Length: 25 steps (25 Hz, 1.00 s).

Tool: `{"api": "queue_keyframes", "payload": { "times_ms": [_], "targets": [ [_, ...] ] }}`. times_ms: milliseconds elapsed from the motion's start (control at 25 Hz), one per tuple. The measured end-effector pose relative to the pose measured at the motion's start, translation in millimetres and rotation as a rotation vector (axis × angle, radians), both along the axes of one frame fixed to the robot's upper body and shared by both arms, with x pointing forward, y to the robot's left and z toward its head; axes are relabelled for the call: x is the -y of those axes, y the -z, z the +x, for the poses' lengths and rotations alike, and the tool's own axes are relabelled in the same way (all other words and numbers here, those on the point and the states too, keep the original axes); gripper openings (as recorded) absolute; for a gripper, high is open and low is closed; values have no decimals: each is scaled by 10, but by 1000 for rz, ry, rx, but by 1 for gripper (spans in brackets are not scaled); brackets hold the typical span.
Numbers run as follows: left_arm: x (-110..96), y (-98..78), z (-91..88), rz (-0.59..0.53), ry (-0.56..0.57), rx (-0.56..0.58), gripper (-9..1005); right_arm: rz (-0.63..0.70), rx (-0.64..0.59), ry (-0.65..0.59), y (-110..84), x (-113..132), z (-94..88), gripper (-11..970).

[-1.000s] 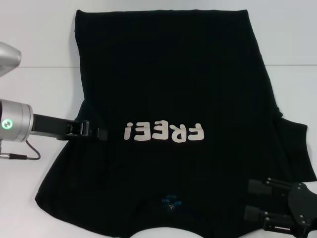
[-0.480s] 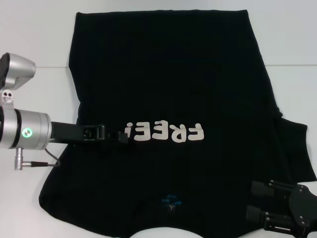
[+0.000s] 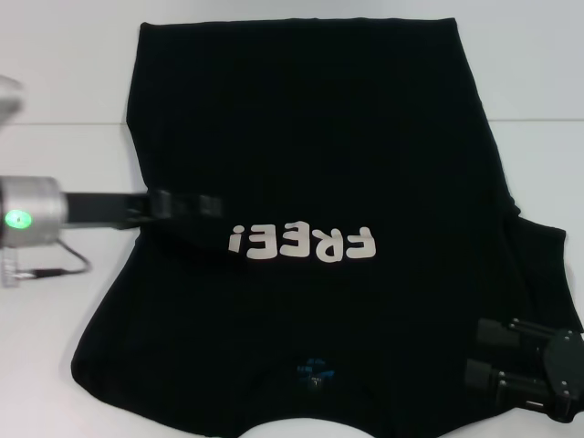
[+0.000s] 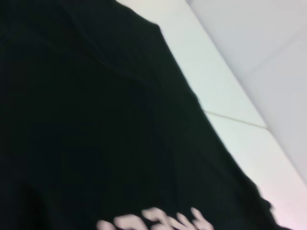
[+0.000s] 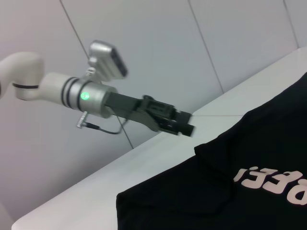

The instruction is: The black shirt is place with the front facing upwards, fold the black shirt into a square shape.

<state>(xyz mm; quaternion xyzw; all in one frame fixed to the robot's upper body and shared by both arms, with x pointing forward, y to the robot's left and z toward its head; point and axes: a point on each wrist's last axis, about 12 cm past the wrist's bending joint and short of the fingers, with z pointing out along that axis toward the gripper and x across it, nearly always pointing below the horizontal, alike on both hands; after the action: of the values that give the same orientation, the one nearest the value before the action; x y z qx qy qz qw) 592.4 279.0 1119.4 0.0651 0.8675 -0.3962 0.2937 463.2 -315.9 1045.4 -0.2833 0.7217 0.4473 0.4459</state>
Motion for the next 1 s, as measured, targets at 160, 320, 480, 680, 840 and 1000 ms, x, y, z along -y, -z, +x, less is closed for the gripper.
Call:
{"api": "queue_keyframes", "payload": {
  "times_ms": [160, 320, 480, 680, 840, 1000],
  "targets": [
    [-404, -132, -35, 34, -56, -23, 550, 5, -5, 10, -4, 16, 1, 777],
    [-610, -86, -67, 56, -113, -43, 544, 10, -1, 10, -12, 3, 17, 777],
    [-560, 91, -33, 94, -124, -70, 544, 17, 3, -6, -24, -35, 36, 777],
    [-416, 192, 21, 116, -110, -66, 544, 21, 4, -16, -31, -48, 35, 777],
    [-296, 239, 71, 138, -93, -54, 544, 24, -1, -18, -24, -49, 25, 777],
    [-171, 286, 129, 171, -85, -44, 543, 24, -5, -16, -10, -42, 0, 777]
  ]
}}
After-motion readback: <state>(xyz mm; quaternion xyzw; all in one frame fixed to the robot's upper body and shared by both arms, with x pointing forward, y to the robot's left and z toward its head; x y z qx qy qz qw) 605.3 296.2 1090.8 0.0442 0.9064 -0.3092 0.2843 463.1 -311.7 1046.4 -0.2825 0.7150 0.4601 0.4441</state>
